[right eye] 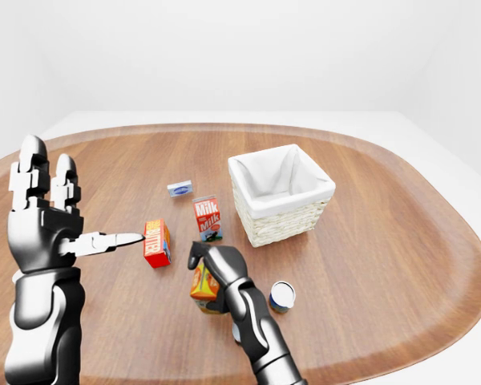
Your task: Pick up the orange juice, and put it in the basket.
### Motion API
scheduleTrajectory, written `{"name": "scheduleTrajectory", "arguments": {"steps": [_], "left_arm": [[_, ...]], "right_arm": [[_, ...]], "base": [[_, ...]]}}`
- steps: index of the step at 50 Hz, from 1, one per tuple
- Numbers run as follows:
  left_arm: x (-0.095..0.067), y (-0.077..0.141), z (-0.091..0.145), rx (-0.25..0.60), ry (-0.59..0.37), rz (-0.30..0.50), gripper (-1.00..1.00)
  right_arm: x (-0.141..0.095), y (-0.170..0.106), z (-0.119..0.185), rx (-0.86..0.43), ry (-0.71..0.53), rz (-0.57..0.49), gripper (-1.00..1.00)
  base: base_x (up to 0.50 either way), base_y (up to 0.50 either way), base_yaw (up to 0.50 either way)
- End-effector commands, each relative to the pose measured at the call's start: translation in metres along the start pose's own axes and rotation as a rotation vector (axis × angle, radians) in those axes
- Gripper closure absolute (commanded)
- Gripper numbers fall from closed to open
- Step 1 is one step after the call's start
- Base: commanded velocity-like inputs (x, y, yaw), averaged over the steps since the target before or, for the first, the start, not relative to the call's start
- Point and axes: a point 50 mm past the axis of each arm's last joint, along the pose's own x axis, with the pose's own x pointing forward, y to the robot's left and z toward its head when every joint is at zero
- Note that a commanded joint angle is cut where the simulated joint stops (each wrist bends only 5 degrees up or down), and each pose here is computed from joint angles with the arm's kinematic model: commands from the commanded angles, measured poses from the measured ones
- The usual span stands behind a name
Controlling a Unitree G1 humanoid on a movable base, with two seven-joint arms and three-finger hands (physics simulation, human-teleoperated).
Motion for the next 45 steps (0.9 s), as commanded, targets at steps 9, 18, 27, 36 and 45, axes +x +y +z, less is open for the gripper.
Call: {"name": "scheduleTrajectory", "arguments": {"steps": [9,18,27,36,45], "left_arm": [[0.000,0.001,0.000,0.001,0.000,0.000,-1.00],[0.001,0.001,-0.003,0.001,0.010,0.000,-1.00],[0.001,0.000,-0.001,0.001,0.004,-0.001,-1.00],[0.002,0.001,-0.004,0.001,0.016,0.000,-1.00],[0.002,0.002,-0.006,0.000,0.022,0.000,-1.00]], "right_arm": [[0.001,-0.019,0.016,-0.044,-0.063,-0.049,1.00],[0.001,-0.024,0.020,-0.048,-0.081,-0.057,1.00],[0.001,-0.027,0.022,-0.052,-0.090,-0.063,1.00],[0.003,-0.034,0.025,-0.062,-0.104,-0.076,1.00],[0.007,-0.044,0.030,-0.080,-0.123,-0.086,1.00]], "base": [[0.00,0.00,0.00],[0.00,0.00,0.00],[0.00,0.00,0.00],[0.00,0.00,0.00],[0.00,0.00,0.00]]}}
